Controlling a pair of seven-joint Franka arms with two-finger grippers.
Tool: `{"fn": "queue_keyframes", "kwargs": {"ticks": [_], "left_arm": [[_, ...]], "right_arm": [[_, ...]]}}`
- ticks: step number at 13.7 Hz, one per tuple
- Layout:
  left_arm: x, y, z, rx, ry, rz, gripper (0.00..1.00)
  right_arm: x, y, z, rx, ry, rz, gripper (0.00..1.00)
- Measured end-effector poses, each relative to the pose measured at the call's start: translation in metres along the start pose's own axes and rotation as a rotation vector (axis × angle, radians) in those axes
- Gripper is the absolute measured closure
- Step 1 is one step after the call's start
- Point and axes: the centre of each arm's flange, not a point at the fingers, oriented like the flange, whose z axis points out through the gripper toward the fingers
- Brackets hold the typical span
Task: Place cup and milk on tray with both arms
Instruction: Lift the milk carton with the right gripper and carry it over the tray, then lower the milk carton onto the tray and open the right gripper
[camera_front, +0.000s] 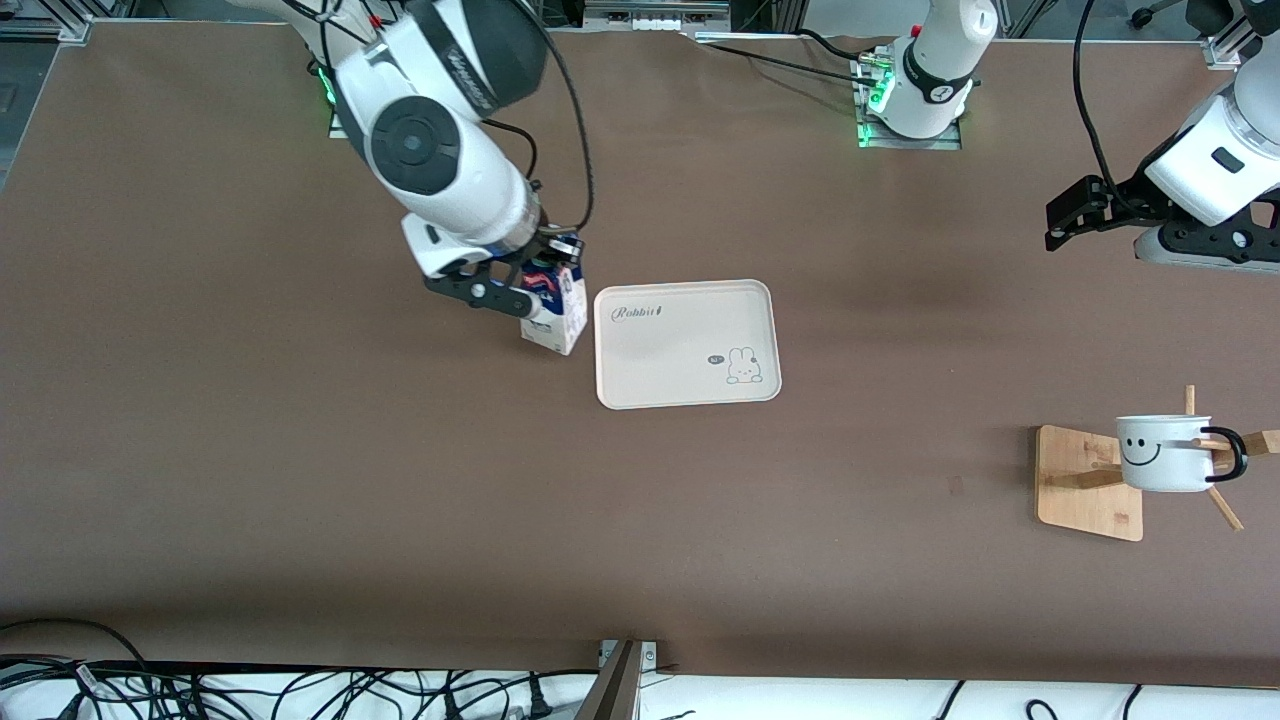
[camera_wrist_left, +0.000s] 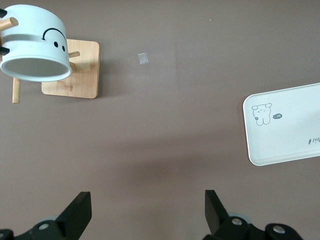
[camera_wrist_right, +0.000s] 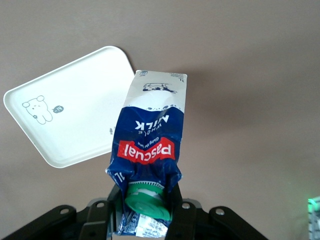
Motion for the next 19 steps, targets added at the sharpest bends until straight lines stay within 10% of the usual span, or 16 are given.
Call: {"fn": "queue_keyframes", "kwargs": {"ticks": [19], "left_arm": [[0.000, 0.003, 0.000, 0.000, -0.004, 0.005, 0.00]], "right_arm": [[-0.015, -0.058, 0.074, 0.030, 0.062, -0.253, 0.61]]}}
